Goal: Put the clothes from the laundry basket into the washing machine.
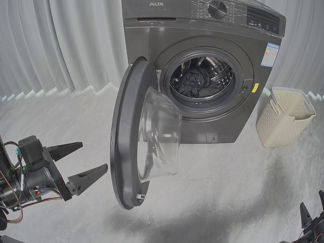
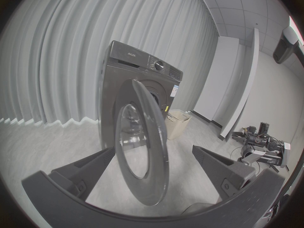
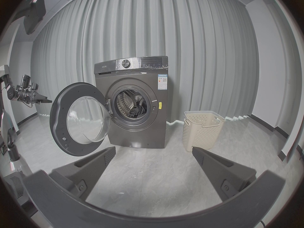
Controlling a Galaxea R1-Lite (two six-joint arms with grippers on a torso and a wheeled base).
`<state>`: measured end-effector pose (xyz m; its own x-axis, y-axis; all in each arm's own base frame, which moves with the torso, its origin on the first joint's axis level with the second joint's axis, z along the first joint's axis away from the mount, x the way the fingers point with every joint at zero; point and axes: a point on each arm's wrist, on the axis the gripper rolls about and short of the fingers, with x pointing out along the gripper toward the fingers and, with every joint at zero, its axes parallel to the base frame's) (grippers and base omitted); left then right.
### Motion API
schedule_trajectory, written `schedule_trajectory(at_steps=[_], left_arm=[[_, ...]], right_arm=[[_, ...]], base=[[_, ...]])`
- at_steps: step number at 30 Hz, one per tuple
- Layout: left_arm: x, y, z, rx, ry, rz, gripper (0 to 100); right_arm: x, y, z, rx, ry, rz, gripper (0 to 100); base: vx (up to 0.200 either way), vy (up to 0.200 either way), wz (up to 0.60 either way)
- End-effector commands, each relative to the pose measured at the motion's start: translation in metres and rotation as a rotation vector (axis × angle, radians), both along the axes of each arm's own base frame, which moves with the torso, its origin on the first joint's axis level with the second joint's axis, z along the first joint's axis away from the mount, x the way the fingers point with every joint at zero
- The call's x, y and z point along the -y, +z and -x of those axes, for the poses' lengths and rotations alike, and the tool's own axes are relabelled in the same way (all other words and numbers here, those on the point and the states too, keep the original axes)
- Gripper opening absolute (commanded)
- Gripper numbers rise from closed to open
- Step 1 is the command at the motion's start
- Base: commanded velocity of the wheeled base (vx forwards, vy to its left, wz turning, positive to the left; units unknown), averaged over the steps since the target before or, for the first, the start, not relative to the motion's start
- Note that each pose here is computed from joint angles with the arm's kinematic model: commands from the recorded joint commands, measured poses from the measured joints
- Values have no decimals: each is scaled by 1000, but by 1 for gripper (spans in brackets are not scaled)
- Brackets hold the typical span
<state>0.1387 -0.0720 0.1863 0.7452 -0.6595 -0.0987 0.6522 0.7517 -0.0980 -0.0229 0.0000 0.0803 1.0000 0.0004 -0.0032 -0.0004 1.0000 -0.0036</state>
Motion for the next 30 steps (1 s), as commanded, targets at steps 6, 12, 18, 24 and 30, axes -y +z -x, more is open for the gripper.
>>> schedule_trajectory(at_steps=[6, 12, 18, 24, 30], left_arm=[[-6, -10, -17, -55, 75, -31, 100], [4, -20, -38, -110, 67, -56, 100], [20, -24, -63, -90, 38, -46, 100], [48, -24, -79, -51, -14, -30, 100], [82, -24, -93, -45, -53, -25, 100]], right_arm=[[0, -5, 0, -1, 1, 1, 100], [0, -5, 0, -1, 1, -1, 100], [0, -5, 0, -1, 1, -1, 100], [0, -5, 0, -1, 1, 1, 100], [0, -5, 0, -1, 1, 1, 100]], base=[[0, 0, 0], [0, 0, 0], [0, 0, 0], [0, 0, 0], [0, 0, 0]])
